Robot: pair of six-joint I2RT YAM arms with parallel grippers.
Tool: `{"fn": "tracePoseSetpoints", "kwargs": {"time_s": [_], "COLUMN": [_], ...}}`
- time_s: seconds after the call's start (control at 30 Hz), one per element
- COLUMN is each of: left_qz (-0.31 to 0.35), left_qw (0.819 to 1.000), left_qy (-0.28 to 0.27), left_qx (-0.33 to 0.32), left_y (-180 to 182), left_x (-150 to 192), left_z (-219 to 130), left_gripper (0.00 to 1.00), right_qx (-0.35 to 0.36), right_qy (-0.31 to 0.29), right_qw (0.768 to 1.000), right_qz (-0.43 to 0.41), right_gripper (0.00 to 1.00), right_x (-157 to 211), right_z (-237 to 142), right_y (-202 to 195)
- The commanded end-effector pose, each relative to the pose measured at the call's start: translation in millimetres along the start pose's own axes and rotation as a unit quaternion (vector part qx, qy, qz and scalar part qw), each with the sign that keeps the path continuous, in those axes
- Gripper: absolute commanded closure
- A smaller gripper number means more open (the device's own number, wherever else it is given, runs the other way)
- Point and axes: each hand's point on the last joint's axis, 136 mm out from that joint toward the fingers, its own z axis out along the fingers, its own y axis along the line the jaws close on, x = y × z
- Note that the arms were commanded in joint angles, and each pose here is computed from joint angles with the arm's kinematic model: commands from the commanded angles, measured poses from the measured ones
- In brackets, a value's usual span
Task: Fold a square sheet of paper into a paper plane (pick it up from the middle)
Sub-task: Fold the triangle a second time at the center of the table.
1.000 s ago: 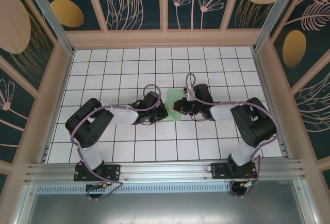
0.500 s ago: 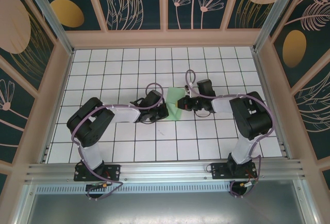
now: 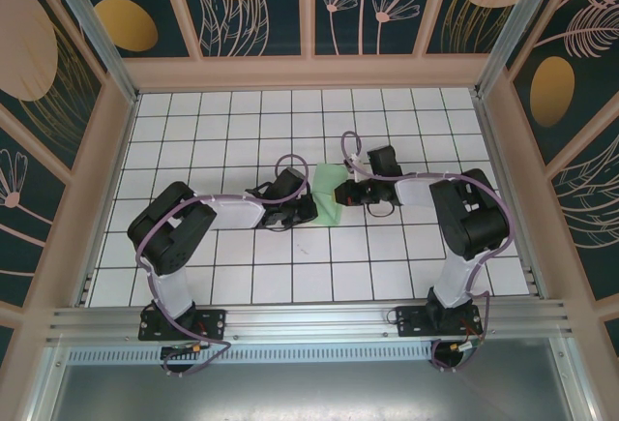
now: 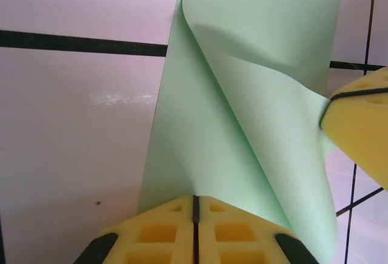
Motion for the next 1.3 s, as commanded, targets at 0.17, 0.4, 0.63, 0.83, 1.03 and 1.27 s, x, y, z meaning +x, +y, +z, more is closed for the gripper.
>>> {"fn": "tracePoseSetpoints", "kwargs": {"time_s": [0.17, 0.4, 0.63, 0.83, 1.03, 1.27], "left_qz": [0.007, 0.010, 0.013, 0.015, 0.013, 0.017], "left_qw": [0.999, 0.999, 0.999, 0.998, 0.998, 0.998], "left_qy": [0.032, 0.036, 0.039, 0.040, 0.038, 0.041], "left_qx": [-0.037, -0.035, -0.032, -0.036, -0.045, -0.043], "left_y": [21, 19, 17, 18, 22, 20], "left_x": [15, 18, 19, 20, 20, 20], "left_z": [11, 14, 16, 16, 15, 16], "left_gripper": [0.89, 0.88, 0.88, 0.88, 0.88, 0.87], "right_qx": [0.039, 0.049, 0.063, 0.079, 0.096, 0.106], "right_qy": [-0.001, -0.017, -0.029, -0.026, -0.035, -0.030], "right_qw": [0.999, 0.998, 0.996, 0.994, 0.991, 0.990], "right_qz": [-0.018, -0.039, -0.064, -0.077, -0.085, -0.086], "right_gripper": [1.00, 1.00, 1.00, 1.00, 1.00, 1.00], "right_x": [2, -5, -10, -10, -12, -10], "right_z": [-8, -8, -6, -3, -9, -5], "right_y": [-10, -11, -10, -14, -14, -20]}}
